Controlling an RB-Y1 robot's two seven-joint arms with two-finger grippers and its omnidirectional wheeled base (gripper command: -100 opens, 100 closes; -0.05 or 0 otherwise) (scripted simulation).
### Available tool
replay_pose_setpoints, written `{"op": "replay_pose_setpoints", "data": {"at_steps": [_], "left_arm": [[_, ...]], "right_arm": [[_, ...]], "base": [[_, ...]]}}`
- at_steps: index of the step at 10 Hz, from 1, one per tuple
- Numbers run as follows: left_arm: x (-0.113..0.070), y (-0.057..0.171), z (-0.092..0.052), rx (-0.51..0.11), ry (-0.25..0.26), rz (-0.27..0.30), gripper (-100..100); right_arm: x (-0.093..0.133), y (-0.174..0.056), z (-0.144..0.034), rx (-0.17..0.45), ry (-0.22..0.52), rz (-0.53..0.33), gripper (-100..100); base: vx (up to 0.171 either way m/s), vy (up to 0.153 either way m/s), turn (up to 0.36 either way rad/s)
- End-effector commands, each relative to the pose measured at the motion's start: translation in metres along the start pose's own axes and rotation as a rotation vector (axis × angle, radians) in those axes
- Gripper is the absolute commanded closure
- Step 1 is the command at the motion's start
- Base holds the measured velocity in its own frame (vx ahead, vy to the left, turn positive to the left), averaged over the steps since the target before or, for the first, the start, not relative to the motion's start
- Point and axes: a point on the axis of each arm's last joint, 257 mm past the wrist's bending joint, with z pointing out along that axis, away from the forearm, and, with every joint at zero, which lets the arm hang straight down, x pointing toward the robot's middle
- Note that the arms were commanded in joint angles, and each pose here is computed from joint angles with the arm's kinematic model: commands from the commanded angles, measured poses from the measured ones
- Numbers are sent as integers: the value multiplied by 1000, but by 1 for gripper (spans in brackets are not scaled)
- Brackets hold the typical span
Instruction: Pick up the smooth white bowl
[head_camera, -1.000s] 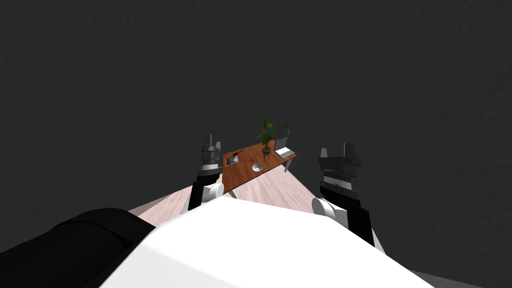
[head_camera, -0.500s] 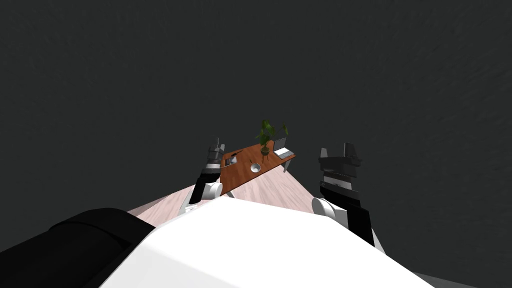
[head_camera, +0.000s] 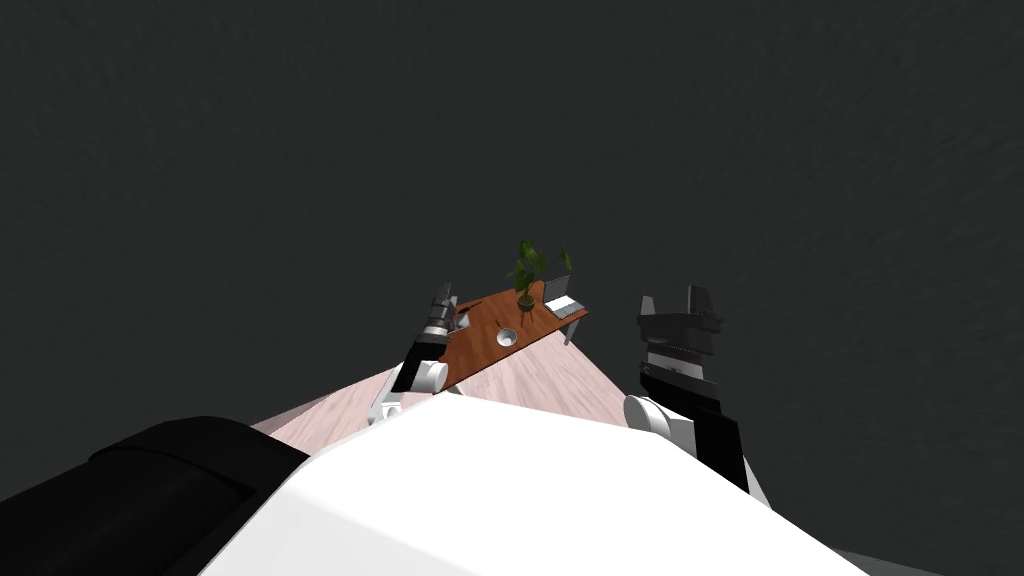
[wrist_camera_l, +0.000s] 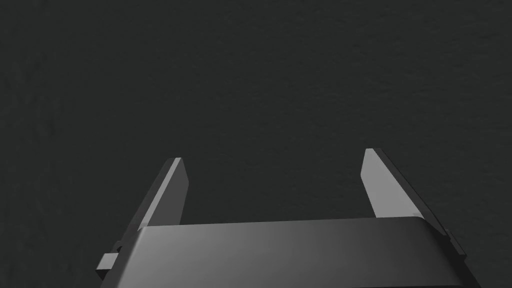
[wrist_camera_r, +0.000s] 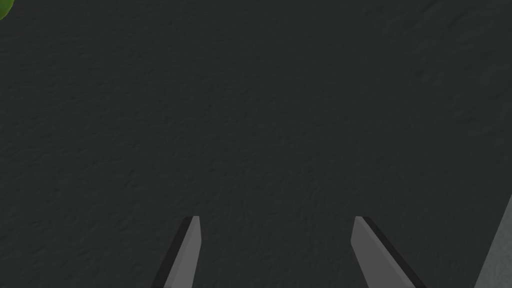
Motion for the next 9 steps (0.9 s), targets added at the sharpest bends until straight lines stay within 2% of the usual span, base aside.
{"op": "replay_pose_setpoints", "data": {"at_steps": [1,5,6,8,9], "left_arm": [[0,8,5,-28,6,-3,-100],[3,83,9,-211,25,-30,-100],[3,91,6,-229,25,-30,-100],[4,128,5,-323,26,-48,-100],[4,137,1,-342,25,-48,-100]], "right_arm": [[0,0,0,0,0,0,0],[0,0,0,0,0,0,0],[0,0,0,0,0,0,0],[0,0,0,0,0,0,0],[0,0,0,0,0,0,0]], "base": [[34,-45,-2],[41,-77,-12],[34,-74,2],[33,-80,-4],[23,-65,5]]}}
